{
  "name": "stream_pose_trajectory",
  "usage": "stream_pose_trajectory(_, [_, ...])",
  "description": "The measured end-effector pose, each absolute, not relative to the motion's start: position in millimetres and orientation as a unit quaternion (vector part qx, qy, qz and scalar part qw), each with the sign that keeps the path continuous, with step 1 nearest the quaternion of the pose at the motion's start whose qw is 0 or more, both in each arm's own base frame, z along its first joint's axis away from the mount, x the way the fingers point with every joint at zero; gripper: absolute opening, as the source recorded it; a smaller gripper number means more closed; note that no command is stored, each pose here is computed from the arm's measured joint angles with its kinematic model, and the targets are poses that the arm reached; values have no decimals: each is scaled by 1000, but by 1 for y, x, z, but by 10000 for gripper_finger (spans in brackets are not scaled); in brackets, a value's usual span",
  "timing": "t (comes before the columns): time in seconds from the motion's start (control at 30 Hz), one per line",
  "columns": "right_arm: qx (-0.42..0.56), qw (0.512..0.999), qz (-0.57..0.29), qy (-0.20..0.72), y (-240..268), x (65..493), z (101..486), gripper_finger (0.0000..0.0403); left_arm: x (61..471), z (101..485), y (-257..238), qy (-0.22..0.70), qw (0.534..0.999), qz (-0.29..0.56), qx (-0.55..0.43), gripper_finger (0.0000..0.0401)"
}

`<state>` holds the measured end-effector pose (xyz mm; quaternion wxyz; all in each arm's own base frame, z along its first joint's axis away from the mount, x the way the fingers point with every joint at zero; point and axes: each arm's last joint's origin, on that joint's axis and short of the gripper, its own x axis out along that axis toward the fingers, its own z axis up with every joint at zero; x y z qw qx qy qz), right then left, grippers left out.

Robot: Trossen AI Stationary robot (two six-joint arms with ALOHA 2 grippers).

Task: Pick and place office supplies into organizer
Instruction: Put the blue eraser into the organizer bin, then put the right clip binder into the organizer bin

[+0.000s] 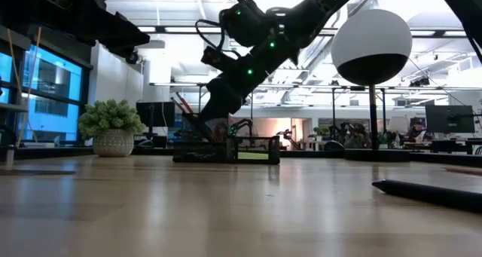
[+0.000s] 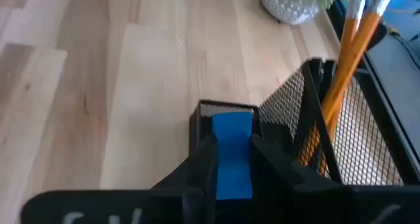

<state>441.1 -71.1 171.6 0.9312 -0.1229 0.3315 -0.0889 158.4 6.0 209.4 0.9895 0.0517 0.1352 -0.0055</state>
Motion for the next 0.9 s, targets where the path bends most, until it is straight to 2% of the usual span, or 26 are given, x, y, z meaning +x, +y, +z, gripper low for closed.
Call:
stream_pose_trajectory(0.5, [-101,927,-126,340,-71,439,169,167,158,209,6,135,990,-5,48,106])
stream_pose_trajectory(0.67, [-51,937,-95,331,-55,439,174,176,158,209,6,138,989,-5,48,106])
stream_pose_trajectory(0.77, [-19,935,-61,349,-36,435,180,174,158,209,6,139,989,-5,48,106])
stream_pose_trajectory(0.9, [32,920,-59,386,-10,424,189,162,158,209,6,140,989,-5,47,106])
